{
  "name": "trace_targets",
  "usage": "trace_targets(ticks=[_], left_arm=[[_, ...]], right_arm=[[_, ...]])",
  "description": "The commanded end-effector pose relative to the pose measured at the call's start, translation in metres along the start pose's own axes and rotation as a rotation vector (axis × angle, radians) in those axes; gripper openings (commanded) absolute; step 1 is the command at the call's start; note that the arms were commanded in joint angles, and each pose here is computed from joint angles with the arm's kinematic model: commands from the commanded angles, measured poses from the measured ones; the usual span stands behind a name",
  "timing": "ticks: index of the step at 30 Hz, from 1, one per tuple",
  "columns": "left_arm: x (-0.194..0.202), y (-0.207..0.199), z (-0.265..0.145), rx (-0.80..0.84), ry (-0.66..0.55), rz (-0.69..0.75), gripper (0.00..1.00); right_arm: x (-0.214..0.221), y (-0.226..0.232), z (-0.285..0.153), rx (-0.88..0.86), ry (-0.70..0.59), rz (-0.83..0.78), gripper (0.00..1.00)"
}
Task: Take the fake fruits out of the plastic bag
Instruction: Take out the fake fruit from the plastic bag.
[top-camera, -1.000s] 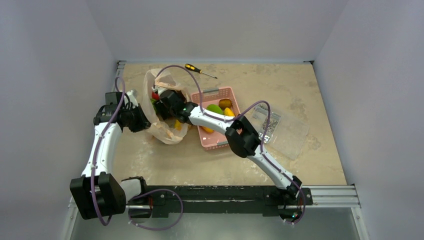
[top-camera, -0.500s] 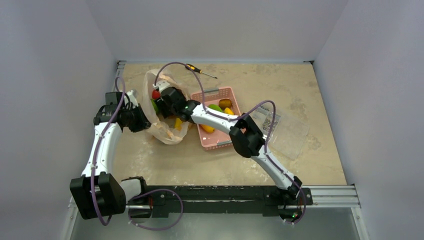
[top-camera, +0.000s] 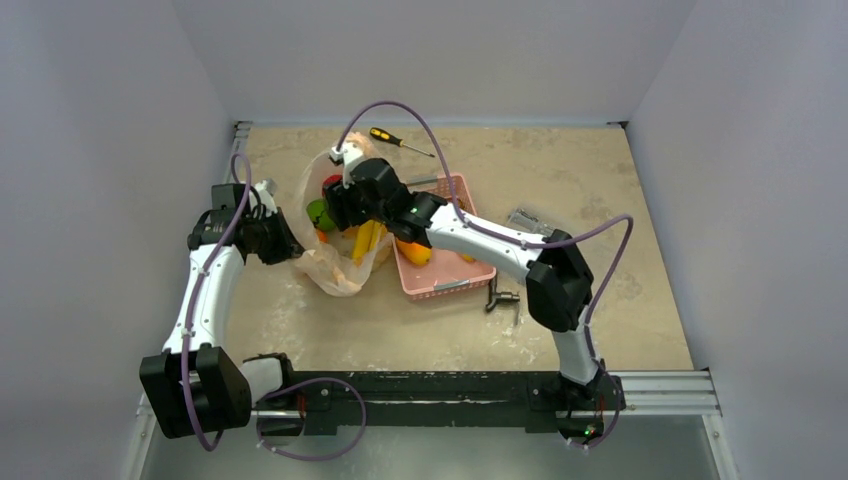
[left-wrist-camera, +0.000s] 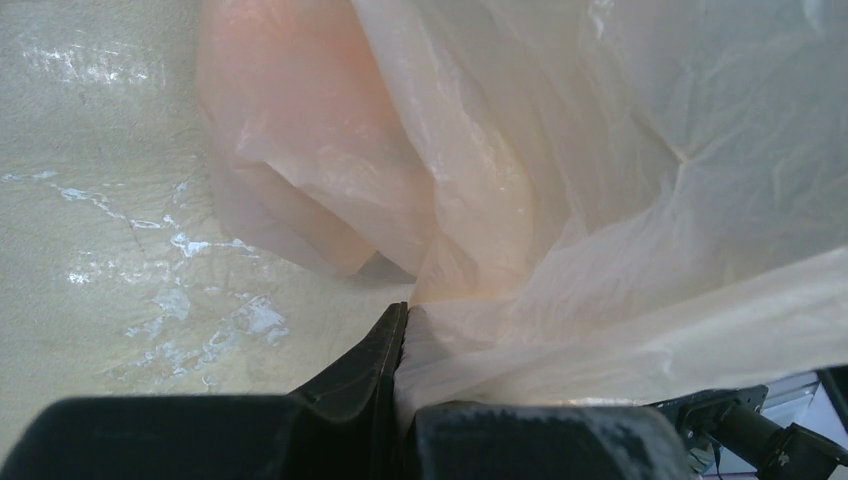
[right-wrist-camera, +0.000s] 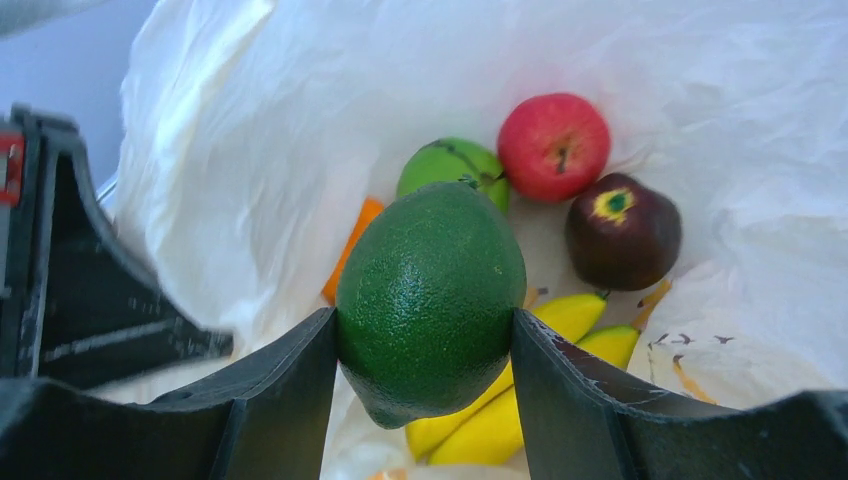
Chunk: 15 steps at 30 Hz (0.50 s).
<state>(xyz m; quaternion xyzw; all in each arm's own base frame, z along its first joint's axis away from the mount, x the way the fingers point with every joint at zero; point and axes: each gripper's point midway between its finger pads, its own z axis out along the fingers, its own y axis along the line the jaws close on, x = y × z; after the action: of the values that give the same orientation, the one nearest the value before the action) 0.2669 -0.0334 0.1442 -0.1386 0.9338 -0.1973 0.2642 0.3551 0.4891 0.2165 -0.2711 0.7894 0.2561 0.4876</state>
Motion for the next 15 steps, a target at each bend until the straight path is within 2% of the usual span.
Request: trace_targets(ticks=[1,5,15], left_arm=[[-0.002,-0.001,0.002,0.011,-0.011,0.028,0.0],[-0.003,0.0,0.002,0.004,-0.013,0.027,0.0],[-0.003,0.0,0.0,-0.001,-0.022,0.034,0.0]], right_arm=[[-0.019,0.023,-0.032,-0.125,-0.054,0.033,0.0],[-0.017,0.04,-0.044,-0.227,-0.037,0.05,0.0],[0.011,0.086,-0.035,-0.47,0.092,0.076,0.0]])
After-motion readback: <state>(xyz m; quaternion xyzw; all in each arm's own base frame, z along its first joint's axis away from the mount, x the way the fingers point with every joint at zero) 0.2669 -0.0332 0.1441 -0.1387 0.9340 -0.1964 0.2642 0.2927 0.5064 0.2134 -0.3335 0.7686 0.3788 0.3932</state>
